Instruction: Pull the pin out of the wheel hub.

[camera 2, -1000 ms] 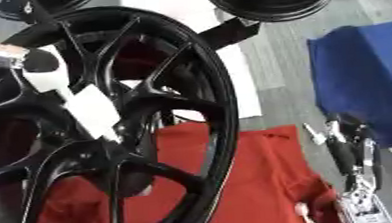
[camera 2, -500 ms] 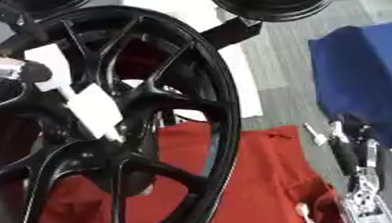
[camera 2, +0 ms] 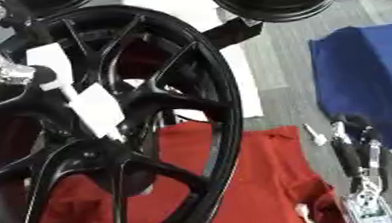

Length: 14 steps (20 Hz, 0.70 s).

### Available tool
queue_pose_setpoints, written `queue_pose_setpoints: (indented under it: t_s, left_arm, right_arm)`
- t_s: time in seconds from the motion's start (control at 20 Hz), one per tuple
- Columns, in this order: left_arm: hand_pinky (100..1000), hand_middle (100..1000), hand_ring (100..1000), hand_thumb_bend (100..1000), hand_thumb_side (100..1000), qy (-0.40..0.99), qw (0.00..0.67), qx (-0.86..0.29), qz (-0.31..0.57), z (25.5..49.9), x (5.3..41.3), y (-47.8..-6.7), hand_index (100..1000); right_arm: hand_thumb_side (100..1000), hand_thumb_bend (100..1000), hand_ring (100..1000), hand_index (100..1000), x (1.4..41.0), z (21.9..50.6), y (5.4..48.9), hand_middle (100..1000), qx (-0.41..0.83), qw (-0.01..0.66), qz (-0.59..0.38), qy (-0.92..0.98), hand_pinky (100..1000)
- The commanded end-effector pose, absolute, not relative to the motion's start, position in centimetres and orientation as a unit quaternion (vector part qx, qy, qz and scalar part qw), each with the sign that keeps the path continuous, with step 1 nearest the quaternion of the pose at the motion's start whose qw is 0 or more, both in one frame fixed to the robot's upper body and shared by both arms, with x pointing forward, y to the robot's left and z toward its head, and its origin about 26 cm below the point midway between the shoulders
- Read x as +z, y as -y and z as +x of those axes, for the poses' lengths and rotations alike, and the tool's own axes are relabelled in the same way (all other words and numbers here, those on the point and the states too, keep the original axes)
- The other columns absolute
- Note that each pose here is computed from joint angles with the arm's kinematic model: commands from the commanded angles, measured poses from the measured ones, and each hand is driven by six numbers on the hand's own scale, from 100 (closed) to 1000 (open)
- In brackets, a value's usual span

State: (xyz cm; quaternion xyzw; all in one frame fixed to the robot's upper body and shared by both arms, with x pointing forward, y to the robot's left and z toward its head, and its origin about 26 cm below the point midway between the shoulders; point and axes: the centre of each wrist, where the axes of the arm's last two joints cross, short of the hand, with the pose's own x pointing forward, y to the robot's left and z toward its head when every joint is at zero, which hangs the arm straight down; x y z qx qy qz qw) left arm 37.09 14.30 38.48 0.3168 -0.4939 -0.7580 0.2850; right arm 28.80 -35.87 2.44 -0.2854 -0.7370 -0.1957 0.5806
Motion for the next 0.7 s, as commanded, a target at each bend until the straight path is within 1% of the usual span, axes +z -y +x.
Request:
queue_pose_setpoints:
  t_s: [0.05,0.1,0.15,0.25,0.45,0.55,0.6,0.65,0.7]
  left_arm:
    - [849,747,810,368,776,0.499,0.284,-0.753,0.323,36.80,39.25,-14.29,854]
    - [842,731,802,353,772,0.500,0.285,-0.753,0.320,36.83,39.21,-14.24,849]
    - [838,720,793,356,769,0.500,0.286,-0.753,0.317,36.86,39.15,-14.19,843]
    - [827,700,778,359,730,0.498,0.288,-0.754,0.317,36.95,39.01,-14.13,835]
    - [787,640,736,343,580,0.490,0.290,-0.755,0.325,37.34,38.62,-14.15,806]
    - [755,601,700,310,423,0.486,0.293,-0.755,0.328,37.57,38.45,-14.23,776]
    - [725,568,664,279,384,0.485,0.294,-0.755,0.329,37.63,38.41,-14.27,751]
    - [700,540,634,231,374,0.486,0.297,-0.754,0.328,37.65,38.41,-14.31,726]
    - [686,524,619,203,367,0.488,0.299,-0.752,0.326,37.61,38.45,-14.33,716]
  right_arm:
    - [549,251,847,852,3.26,28.92,36.08,697,-0.193,0.571,-0.286,0.745,681]
    - [550,251,847,852,3.26,28.92,36.07,697,-0.193,0.571,-0.286,0.745,681]
    - [551,251,847,852,3.26,28.92,36.07,697,-0.193,0.571,-0.286,0.745,681]
    - [551,251,847,852,3.28,28.93,36.06,697,-0.194,0.571,-0.286,0.745,681]
    - [554,250,847,852,3.32,28.94,36.04,697,-0.196,0.570,-0.286,0.745,681]
    - [556,249,847,852,3.32,28.93,36.05,697,-0.196,0.570,-0.286,0.745,681]
    - [557,249,847,852,3.32,28.93,36.05,697,-0.197,0.570,-0.286,0.745,681]
    - [558,249,847,852,3.31,28.93,36.05,697,-0.197,0.570,-0.286,0.745,682]
    - [559,249,848,852,3.31,28.93,36.06,697,-0.197,0.570,-0.287,0.745,682]
